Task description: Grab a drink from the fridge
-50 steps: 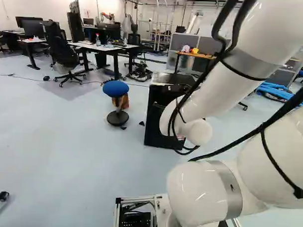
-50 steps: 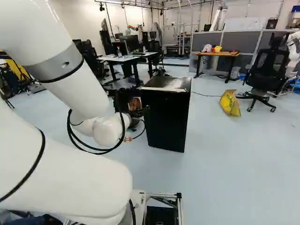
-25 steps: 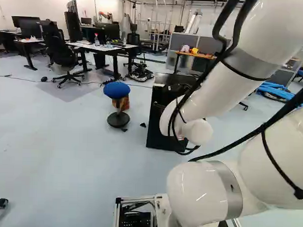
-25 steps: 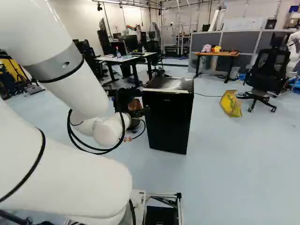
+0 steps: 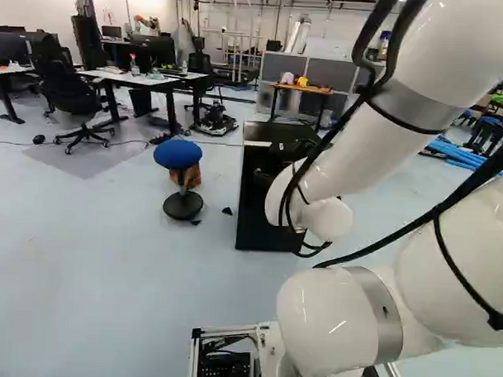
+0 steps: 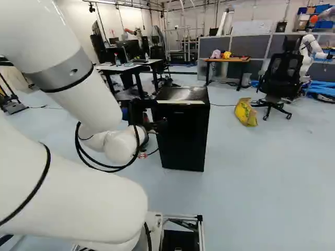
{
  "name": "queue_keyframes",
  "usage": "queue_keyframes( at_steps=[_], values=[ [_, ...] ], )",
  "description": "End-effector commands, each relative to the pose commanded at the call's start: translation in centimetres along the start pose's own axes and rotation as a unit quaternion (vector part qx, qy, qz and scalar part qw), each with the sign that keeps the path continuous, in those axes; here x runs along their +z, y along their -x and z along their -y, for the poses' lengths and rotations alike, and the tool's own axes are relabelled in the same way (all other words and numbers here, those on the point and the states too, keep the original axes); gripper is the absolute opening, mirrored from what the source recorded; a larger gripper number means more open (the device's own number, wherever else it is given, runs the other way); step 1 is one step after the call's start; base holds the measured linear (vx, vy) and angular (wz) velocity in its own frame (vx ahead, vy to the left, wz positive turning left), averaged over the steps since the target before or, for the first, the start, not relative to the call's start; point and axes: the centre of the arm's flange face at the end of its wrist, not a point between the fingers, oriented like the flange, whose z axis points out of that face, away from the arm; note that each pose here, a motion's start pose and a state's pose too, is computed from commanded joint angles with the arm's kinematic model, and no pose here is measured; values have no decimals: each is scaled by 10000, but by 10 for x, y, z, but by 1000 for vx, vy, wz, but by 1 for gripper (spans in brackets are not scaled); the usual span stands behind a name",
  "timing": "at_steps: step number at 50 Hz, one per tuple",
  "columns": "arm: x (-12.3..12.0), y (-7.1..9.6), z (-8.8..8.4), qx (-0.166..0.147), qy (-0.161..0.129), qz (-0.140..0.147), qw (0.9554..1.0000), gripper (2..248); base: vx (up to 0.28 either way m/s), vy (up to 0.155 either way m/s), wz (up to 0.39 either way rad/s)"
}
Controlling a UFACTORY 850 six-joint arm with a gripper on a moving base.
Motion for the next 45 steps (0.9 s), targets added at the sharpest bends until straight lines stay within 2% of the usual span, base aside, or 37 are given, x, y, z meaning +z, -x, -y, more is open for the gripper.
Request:
queue_keyframes(
  at_steps=[23,45],
  values=[
    [0,0,0,0,0,0,10000,247,58,58,-216],
    [0,0,0,0,0,0,10000,247,46,88,-30]
  ],
)
